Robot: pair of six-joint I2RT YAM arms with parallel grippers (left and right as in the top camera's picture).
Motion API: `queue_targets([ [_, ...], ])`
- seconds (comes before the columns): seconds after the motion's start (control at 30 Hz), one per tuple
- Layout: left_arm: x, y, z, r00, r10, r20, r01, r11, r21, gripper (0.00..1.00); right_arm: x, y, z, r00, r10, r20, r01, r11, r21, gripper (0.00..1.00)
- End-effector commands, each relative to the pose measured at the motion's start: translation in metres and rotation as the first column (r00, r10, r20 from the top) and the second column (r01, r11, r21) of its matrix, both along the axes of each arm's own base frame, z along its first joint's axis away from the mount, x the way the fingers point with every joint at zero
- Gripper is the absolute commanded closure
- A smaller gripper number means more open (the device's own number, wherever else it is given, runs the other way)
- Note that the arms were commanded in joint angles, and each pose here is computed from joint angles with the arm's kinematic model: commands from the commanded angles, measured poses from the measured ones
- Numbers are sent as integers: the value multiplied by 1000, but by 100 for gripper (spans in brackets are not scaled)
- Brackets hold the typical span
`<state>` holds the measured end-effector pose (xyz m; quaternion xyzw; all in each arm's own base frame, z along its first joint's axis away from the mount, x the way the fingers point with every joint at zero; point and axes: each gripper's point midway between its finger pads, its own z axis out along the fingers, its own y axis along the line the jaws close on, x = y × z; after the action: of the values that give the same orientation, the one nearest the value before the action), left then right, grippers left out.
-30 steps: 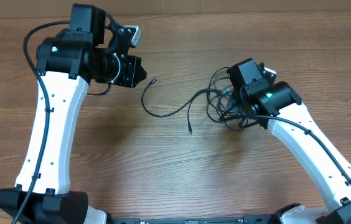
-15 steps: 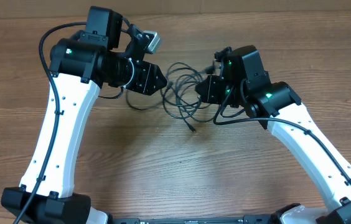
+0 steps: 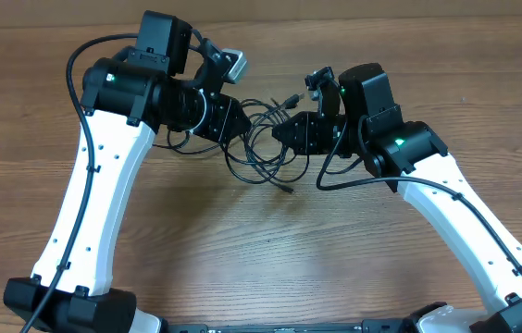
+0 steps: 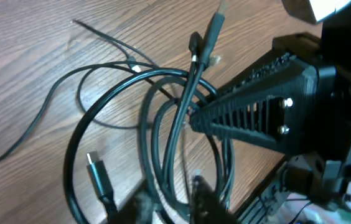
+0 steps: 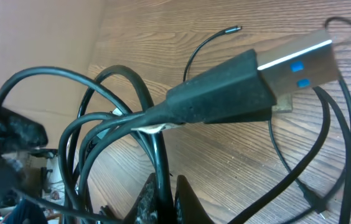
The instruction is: Untangle cables
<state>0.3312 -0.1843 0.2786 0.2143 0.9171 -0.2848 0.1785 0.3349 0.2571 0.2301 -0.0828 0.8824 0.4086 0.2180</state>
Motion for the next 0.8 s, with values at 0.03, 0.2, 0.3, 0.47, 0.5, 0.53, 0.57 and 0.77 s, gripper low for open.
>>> queue_targets([
  [0.03,-2,-4,7,999,-26,21,26,1000,-14,96,-1,1,3,1000,15,9,-15,1000,8,96],
  [0.2,2,3,4,1000,-3,28,3,1000,15,96,-5,0,0,999,34,5,-34,999,-5,96],
  [0.3,3,4,4,1000,-1,31,0,1000,22,81,-11,6,5,995,94,23,-95,995,22,96],
  [0.47,-1,-2,5,999,-18,26,17,1000,7,74,-14,16,19,985,154,72,-160,983,84,96],
  [0.5,-2,-3,5,999,-22,26,22,1000,5,74,-15,18,23,982,169,85,-178,979,102,96],
  [0.53,-2,-4,5,999,-25,26,25,1000,5,74,-16,20,26,979,181,94,-192,975,116,96],
  [0.57,-3,-5,5,999,-28,26,28,1000,6,75,-18,23,31,974,201,106,-215,967,138,96],
  [0.77,-3,-7,5,999,-33,26,32,999,6,77,-26,31,46,953,266,144,-291,935,201,96],
])
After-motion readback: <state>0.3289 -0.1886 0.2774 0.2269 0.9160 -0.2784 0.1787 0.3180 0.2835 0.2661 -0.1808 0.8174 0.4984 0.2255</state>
